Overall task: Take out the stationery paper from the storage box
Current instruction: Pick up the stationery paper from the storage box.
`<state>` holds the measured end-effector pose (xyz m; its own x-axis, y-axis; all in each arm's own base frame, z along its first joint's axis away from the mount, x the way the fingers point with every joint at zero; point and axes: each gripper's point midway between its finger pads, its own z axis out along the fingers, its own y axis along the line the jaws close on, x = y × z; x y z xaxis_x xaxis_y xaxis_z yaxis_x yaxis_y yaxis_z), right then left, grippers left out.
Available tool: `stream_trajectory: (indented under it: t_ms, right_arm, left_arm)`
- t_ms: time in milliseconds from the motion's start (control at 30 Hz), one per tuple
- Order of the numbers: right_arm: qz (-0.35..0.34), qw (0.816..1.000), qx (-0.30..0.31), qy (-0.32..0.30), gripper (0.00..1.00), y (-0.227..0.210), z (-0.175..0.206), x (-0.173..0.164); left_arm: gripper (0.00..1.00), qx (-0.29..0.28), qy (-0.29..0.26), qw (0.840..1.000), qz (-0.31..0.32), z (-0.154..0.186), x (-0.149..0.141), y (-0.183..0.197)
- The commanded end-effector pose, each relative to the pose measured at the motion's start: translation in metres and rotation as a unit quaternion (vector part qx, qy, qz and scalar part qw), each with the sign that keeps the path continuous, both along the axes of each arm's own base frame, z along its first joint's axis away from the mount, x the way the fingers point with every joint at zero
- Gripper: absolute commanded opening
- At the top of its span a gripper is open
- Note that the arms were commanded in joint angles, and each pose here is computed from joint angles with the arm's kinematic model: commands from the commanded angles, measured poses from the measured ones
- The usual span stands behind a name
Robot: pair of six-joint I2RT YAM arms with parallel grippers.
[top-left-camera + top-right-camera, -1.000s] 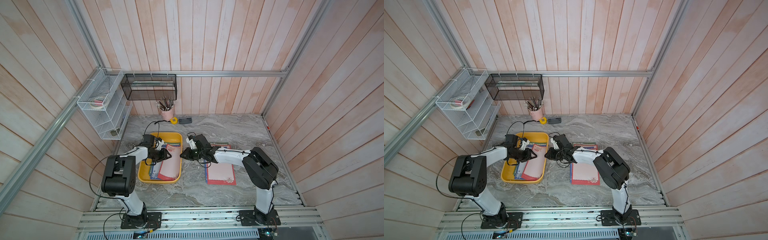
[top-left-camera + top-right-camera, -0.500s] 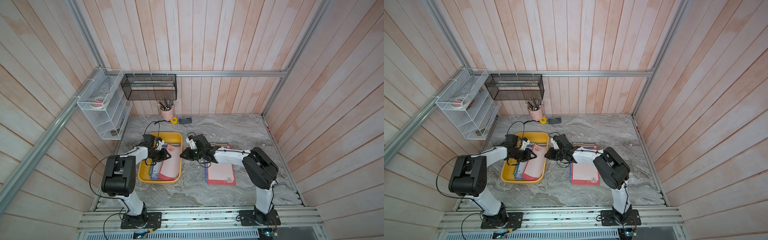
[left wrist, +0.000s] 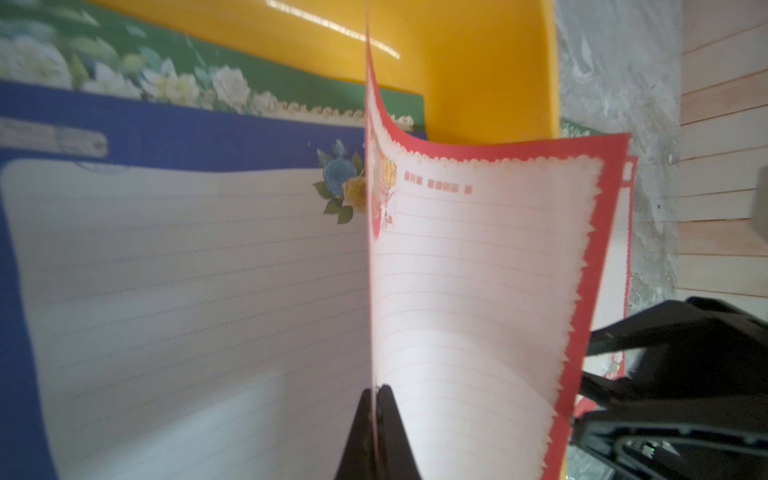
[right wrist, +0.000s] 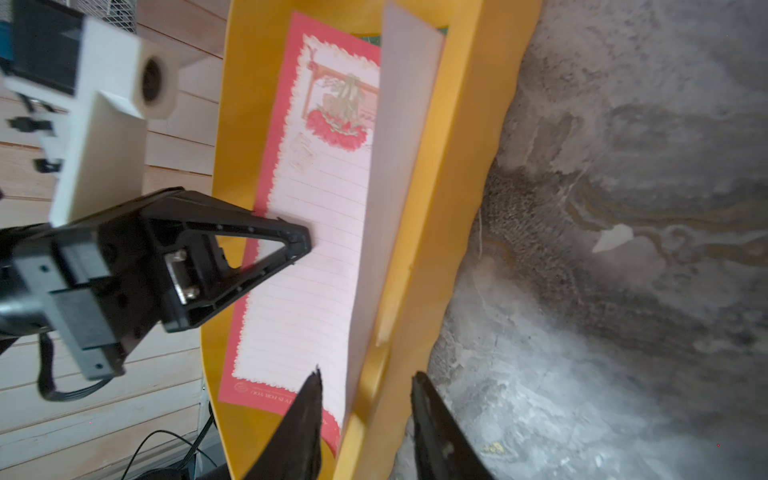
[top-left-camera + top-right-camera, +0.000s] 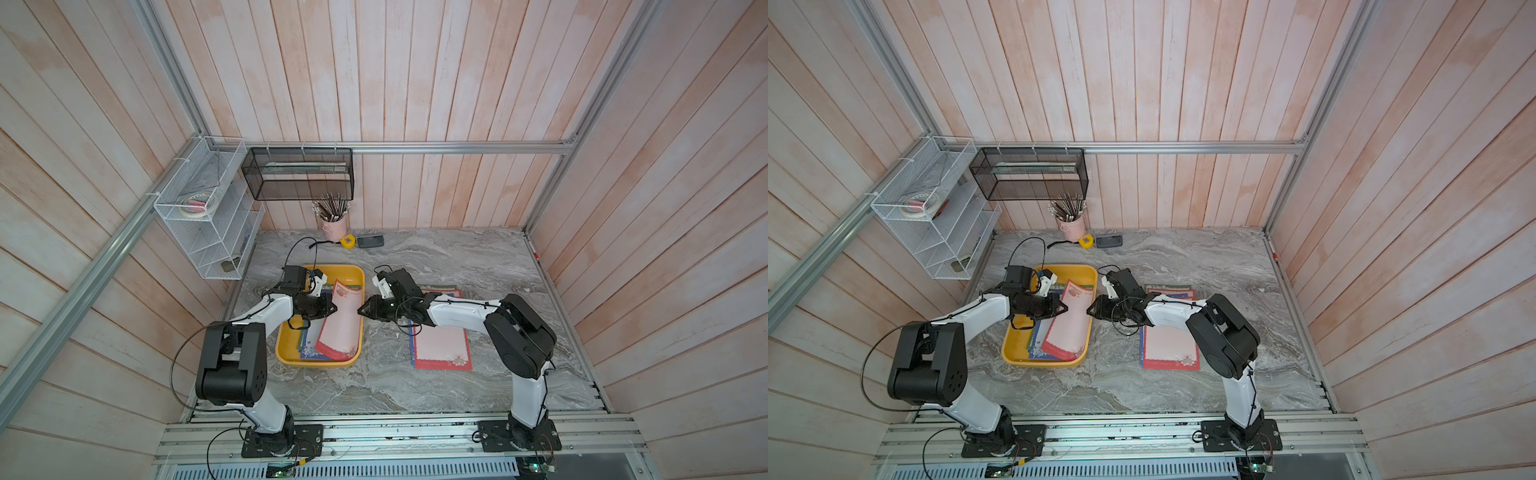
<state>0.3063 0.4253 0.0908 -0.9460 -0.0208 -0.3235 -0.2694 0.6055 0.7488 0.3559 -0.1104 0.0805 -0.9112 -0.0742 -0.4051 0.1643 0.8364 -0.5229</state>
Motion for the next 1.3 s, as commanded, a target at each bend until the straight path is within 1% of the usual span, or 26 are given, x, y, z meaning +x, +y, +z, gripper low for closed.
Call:
stream_trajectory:
  t_ms: [0, 100, 233, 333, 433, 533, 633, 667, 733, 833, 867, 900, 933, 967, 1000, 1033, 1067, 1100, 1200, 1233, 1267]
  right_arm:
    - [-0.009, 1.000, 0.000, -0.025, 0.47, -0.003, 0.019, 0.008]
    - [-0.013, 0.999, 0.001, -0.044, 0.50, -0.004, 0.032, 0.011]
    - [-0.021, 0.997, 0.006, -0.079, 0.51, -0.007, 0.055, 0.017]
    - [-0.023, 0.993, 0.013, -0.116, 0.51, -0.010, 0.075, 0.019]
    - [-0.030, 0.986, 0.022, -0.164, 0.52, -0.016, 0.100, 0.024]
    - [-0.036, 0.971, 0.028, -0.235, 0.52, -0.025, 0.132, 0.028]
    - [-0.048, 0.945, 0.032, -0.322, 0.52, -0.040, 0.172, 0.029]
    - [-0.055, 0.932, 0.038, -0.355, 0.53, -0.047, 0.188, 0.028]
    - [-0.066, 0.903, 0.056, -0.421, 0.53, -0.063, 0.218, 0.019]
    - [-0.081, 0.840, 0.101, -0.527, 0.55, -0.092, 0.263, -0.007]
    - [-0.086, 0.816, 0.116, -0.560, 0.57, -0.103, 0.276, -0.018]
    - [-0.090, 0.791, 0.123, -0.593, 0.59, -0.114, 0.285, -0.028]
    - [-0.095, 0.771, 0.129, -0.617, 0.61, -0.123, 0.294, -0.037]
    - [-0.099, 0.751, 0.128, -0.641, 0.64, -0.133, 0.301, -0.045]
    - [-0.101, 0.731, 0.125, -0.663, 0.67, -0.141, 0.307, -0.054]
    - [-0.103, 0.716, 0.123, -0.680, 0.68, -0.148, 0.313, -0.060]
    - [-0.105, 0.700, 0.119, -0.696, 0.71, -0.155, 0.320, -0.067]
    - [-0.107, 0.685, 0.116, -0.711, 0.73, -0.162, 0.326, -0.073]
    - [-0.096, 0.645, 0.120, -0.748, 0.80, -0.176, 0.341, -0.097]
    - [-0.092, 0.637, 0.125, -0.755, 0.80, -0.178, 0.345, -0.103]
    - [-0.082, 0.623, 0.130, -0.767, 0.81, -0.181, 0.348, -0.113]
  left_arm:
    - [0.00, 0.020, -0.057, 0.998, -0.001, 0.031, 0.006, 0.005]
    - [0.00, 0.024, -0.093, 0.995, 0.002, 0.057, 0.007, 0.006]
    - [0.00, 0.018, -0.140, 0.990, 0.004, 0.092, 0.007, 0.006]
    - [0.00, 0.017, -0.175, 0.984, 0.007, 0.118, 0.007, 0.006]
    - [0.00, 0.011, -0.217, 0.976, 0.004, 0.152, 0.006, 0.005]
    - [0.00, 0.002, -0.282, 0.959, -0.008, 0.197, 0.002, 0.001]
    - [0.00, 0.001, -0.363, 0.932, -0.018, 0.250, -0.002, -0.002]
    - [0.00, 0.001, -0.391, 0.920, -0.019, 0.270, -0.004, -0.002]
    - [0.00, 0.007, -0.453, 0.891, -0.027, 0.307, -0.010, -0.003]
    - [0.00, -0.001, -0.540, 0.841, -0.045, 0.360, -0.028, -0.009]
    - [0.00, -0.007, -0.567, 0.822, -0.054, 0.376, -0.037, -0.011]
    - [0.00, -0.015, -0.595, 0.801, -0.065, 0.390, -0.047, -0.015]
    - [0.00, -0.024, -0.615, 0.784, -0.076, 0.399, -0.056, -0.018]
    - [0.00, -0.036, -0.639, 0.763, -0.090, 0.410, -0.068, -0.023]
    - [0.00, -0.046, -0.662, 0.741, -0.103, 0.419, -0.079, -0.026]
    - [0.00, -0.052, -0.679, 0.722, -0.117, 0.425, -0.089, -0.030]
    - [0.00, -0.069, -0.691, 0.708, -0.129, 0.430, -0.099, -0.033]
    - [0.00, -0.080, -0.705, 0.690, -0.146, 0.435, -0.109, -0.037]
    - [0.00, -0.113, -0.724, 0.651, -0.197, 0.435, -0.136, -0.048]
    - [0.00, -0.121, -0.727, 0.641, -0.213, 0.432, -0.143, -0.051]
    - [0.00, -0.130, -0.729, 0.633, -0.224, 0.427, -0.151, -0.053]
